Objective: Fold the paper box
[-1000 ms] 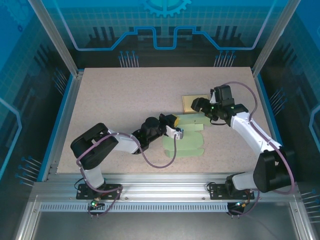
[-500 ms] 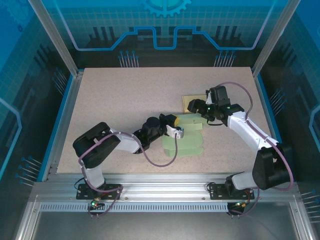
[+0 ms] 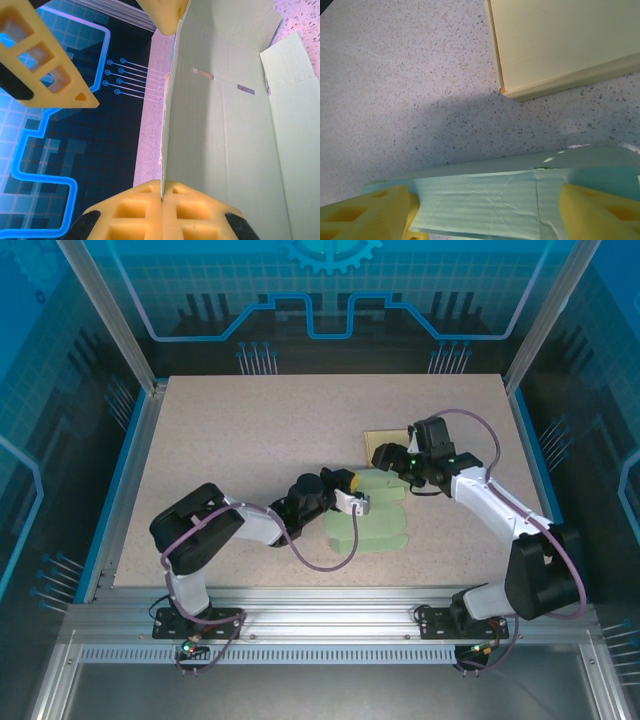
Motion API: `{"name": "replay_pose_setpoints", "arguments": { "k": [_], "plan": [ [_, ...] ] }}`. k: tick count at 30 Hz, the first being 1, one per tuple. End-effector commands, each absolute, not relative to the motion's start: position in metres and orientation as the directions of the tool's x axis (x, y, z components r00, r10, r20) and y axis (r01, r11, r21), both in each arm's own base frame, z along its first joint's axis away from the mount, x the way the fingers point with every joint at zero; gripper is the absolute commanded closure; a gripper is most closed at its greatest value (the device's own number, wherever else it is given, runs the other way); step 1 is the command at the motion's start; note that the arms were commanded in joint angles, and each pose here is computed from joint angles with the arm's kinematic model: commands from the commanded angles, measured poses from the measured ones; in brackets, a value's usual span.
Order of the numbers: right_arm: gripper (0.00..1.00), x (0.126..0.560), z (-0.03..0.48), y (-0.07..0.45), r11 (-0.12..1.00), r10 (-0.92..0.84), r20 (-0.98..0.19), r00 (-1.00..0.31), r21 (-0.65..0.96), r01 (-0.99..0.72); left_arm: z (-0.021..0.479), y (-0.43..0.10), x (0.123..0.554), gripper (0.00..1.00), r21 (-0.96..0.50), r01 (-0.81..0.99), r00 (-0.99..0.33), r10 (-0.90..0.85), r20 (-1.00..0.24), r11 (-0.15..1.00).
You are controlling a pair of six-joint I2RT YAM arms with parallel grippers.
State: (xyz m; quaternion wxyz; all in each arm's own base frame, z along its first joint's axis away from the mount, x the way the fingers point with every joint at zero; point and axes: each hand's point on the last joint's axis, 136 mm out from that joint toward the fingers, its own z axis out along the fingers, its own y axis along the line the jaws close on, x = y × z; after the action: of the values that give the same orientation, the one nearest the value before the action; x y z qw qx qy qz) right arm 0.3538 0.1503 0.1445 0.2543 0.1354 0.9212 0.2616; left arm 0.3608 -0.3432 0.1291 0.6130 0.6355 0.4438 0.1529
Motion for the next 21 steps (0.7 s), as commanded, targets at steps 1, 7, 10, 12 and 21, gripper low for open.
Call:
{"name": "replay_pose_setpoints", "arguments": {
  "k": [1, 7, 10, 12, 21],
  "plan": [
    [0.21, 0.335, 0.118, 0.159, 0.814, 0.396, -0.297, -0.869, 0.551, 0.183, 0.15, -0.343, 0.38, 1.0, 0.906, 0.339, 0.499, 0.768, -0.401, 0.252],
    [0.2, 0.327, 0.108, 0.168, 0.803, 0.418, -0.276, -0.865, 0.557, 0.211, 0.152, -0.343, 0.387, 1.0, 0.903, 0.33, 0.474, 0.779, -0.411, 0.276],
    [0.2, 0.329, 0.107, 0.167, 0.801, 0.433, -0.281, -0.856, 0.556, 0.223, 0.154, -0.344, 0.387, 1.0, 0.903, 0.326, 0.48, 0.774, -0.413, 0.28],
    [0.2, 0.332, 0.105, 0.166, 0.801, 0.441, -0.287, -0.85, 0.553, 0.228, 0.154, -0.345, 0.383, 1.0, 0.902, 0.329, 0.501, 0.758, -0.417, 0.279],
    [0.2, 0.348, 0.133, 0.152, 0.872, 0.341, -0.416, -0.843, 0.475, 0.118, 0.14, -0.346, 0.369, 1.0, 0.928, 0.311, 0.566, 0.745, -0.354, 0.204]
  ]
}}
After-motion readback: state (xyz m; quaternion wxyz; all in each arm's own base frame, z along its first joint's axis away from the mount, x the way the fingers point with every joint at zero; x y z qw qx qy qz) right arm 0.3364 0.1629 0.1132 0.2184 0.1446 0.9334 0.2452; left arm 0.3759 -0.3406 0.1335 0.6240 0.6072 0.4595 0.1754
